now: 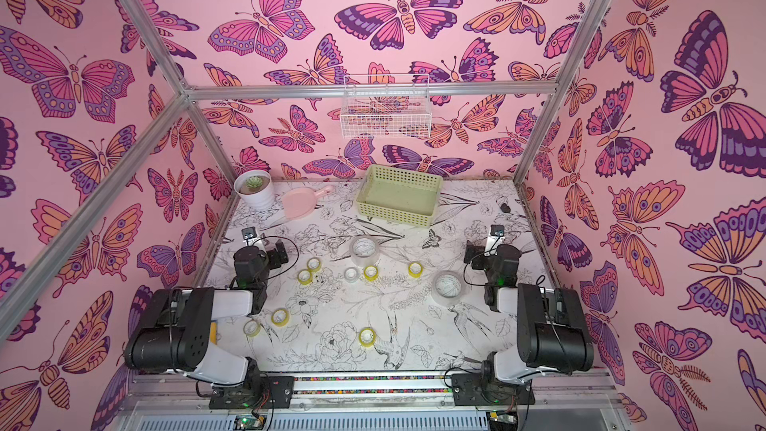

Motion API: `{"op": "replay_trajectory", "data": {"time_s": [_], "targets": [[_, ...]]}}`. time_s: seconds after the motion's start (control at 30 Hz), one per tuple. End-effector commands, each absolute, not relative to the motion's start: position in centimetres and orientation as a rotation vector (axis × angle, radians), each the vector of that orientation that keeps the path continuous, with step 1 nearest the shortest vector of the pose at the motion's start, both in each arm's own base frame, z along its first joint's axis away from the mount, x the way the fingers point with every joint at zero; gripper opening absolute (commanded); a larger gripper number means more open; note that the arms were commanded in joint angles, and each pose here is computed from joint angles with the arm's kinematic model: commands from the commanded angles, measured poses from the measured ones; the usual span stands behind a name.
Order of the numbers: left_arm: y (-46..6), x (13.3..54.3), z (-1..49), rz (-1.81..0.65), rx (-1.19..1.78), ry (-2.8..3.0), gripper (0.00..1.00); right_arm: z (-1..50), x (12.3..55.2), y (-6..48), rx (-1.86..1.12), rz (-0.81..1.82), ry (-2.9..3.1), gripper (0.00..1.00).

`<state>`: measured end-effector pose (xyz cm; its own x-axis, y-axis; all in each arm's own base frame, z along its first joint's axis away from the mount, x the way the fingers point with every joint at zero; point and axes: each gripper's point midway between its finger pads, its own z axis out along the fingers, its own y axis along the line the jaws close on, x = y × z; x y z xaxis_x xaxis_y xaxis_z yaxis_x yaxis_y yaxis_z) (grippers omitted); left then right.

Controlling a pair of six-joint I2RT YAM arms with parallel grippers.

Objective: Put the transparent tape into the storage box
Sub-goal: Move the storage box to the center of the board.

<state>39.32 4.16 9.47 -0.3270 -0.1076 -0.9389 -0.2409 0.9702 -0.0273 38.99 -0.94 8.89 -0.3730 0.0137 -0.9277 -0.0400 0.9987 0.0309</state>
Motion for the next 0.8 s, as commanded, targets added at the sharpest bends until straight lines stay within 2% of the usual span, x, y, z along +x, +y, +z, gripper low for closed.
{"op": "replay_trajectory", "data": {"time_s": [0.0,0.43,0.67,0.77], "targets": [[4.0,39.0,9.0,0.147,-0.236,1.914,1.0,9.3,39.3,-1.0,-0.013,0.057,1.945,0.99],[4.0,39.0,9.0,0.142,-0.237,1.913,1.0,9.3,39.2,-1.2,-0.006,0.05,1.946,0.99],[5.5,38.1,13.3,0.203,-0.331,1.91,1.0,12.9,38.3,-4.5,0.205,-0.088,1.961,0.99],[7.6,36.8,16.9,0.225,-0.578,1.866,1.0,15.8,37.1,-7.1,0.519,-0.101,1.905,0.99]]}}
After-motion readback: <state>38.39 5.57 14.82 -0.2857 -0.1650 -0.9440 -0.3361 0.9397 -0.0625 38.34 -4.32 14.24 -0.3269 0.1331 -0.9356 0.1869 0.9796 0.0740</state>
